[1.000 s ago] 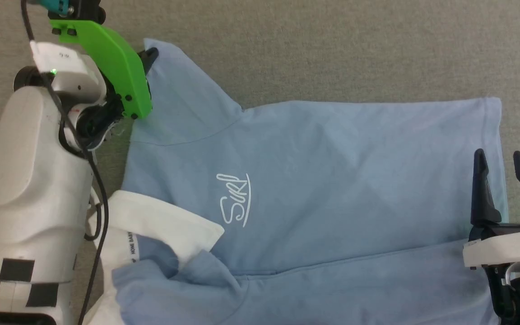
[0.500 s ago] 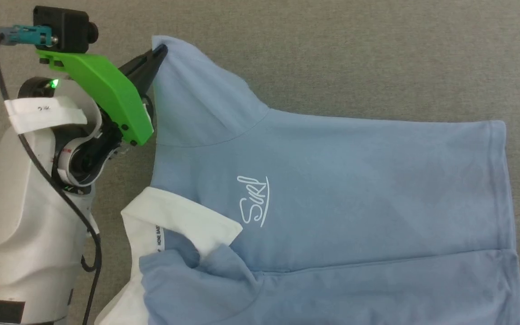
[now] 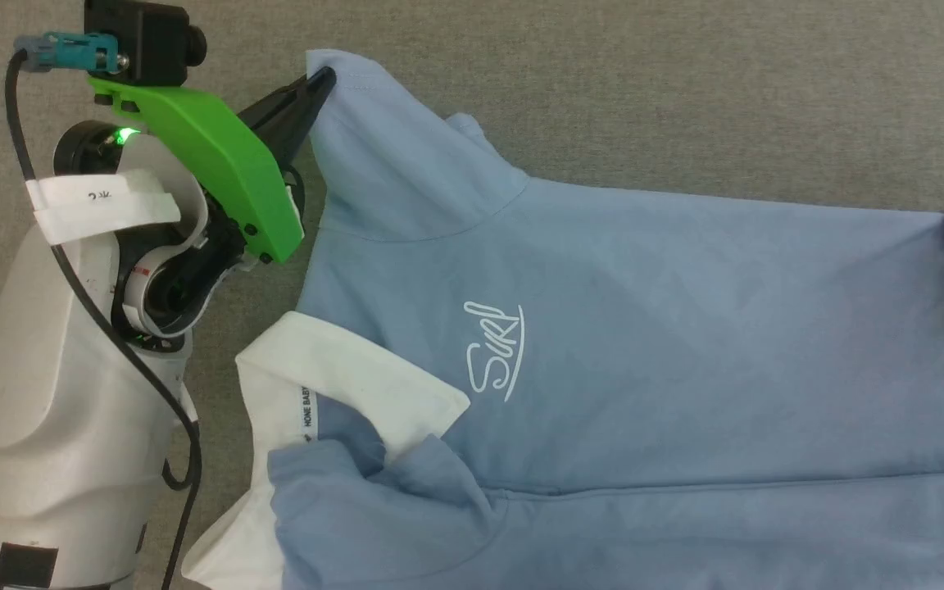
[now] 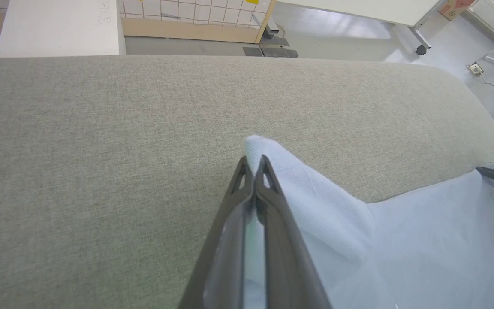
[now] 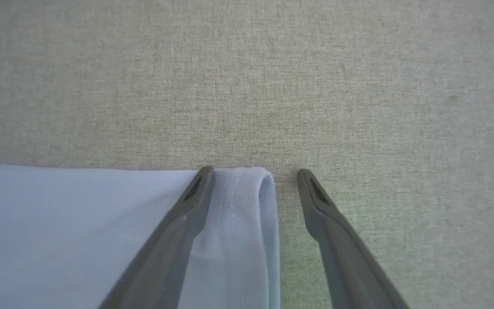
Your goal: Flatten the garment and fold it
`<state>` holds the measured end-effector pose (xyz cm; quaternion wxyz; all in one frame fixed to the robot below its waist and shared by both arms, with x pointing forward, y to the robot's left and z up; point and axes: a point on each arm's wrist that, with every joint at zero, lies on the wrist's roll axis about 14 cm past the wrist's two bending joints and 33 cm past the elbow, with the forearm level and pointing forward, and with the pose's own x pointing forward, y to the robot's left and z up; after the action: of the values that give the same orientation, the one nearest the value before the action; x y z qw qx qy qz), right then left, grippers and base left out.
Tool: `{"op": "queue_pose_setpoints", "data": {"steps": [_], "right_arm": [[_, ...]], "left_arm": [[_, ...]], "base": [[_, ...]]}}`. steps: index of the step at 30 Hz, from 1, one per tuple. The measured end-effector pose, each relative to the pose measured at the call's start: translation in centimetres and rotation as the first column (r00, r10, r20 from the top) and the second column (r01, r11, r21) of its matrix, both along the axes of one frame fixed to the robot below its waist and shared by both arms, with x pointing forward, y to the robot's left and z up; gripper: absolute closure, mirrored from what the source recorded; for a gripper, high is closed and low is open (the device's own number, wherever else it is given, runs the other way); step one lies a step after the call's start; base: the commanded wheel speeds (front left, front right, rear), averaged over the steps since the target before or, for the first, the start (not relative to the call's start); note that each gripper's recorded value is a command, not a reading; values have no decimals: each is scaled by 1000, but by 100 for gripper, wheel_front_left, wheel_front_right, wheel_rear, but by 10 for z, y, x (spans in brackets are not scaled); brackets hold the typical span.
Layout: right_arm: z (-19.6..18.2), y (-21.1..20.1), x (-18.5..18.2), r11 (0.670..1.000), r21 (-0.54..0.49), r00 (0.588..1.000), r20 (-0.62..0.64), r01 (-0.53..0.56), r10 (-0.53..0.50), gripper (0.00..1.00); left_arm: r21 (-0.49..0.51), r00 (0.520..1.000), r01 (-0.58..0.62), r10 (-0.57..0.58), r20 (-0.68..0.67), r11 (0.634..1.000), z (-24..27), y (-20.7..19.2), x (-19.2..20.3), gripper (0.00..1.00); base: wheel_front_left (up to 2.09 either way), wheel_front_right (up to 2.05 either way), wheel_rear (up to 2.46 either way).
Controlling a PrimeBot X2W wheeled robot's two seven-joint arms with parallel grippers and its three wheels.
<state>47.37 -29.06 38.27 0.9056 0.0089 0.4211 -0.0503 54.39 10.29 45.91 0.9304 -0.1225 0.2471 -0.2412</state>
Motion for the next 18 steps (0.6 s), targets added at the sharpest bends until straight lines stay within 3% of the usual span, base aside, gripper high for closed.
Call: {"op": "queue_pose_setpoints", "data": {"steps": [4, 6, 7, 8, 9, 18], "right_arm": [[-10, 4, 1, 1000, 5, 999, -35, -8, 8, 0], [-12, 5, 1, 1000, 9, 999, -50, -10, 10, 27], [-11, 5, 2, 1000, 10, 999, -49, -8, 9, 70], [-10, 6, 3, 1000, 13, 999, -45, -6, 7, 91], [-9, 7, 3, 1000, 16, 999, -47, -8, 8, 100], [20, 6, 11, 1000, -1, 996, 92, 5, -5, 100]], "left_arm": [[7, 1000, -13, 13, -12, 1000, -5, 5, 1, 100], [13, 1000, -18, 18, -22, 1000, -7, 7, 1, 100], [14, 1000, -19, 19, -22, 1000, -7, 8, 2, 100], [15, 1000, -19, 20, -21, 1000, -7, 8, 2, 100], [15, 1000, -20, 20, -22, 1000, -7, 8, 2, 100], [-21, 997, -64, 65, 51, 998, 17, 13, 5, 100]], "base": [[0, 0, 0], [0, 0, 0], [0, 0, 0], [0, 0, 0], [0, 0, 0], [0, 0, 0]]}}
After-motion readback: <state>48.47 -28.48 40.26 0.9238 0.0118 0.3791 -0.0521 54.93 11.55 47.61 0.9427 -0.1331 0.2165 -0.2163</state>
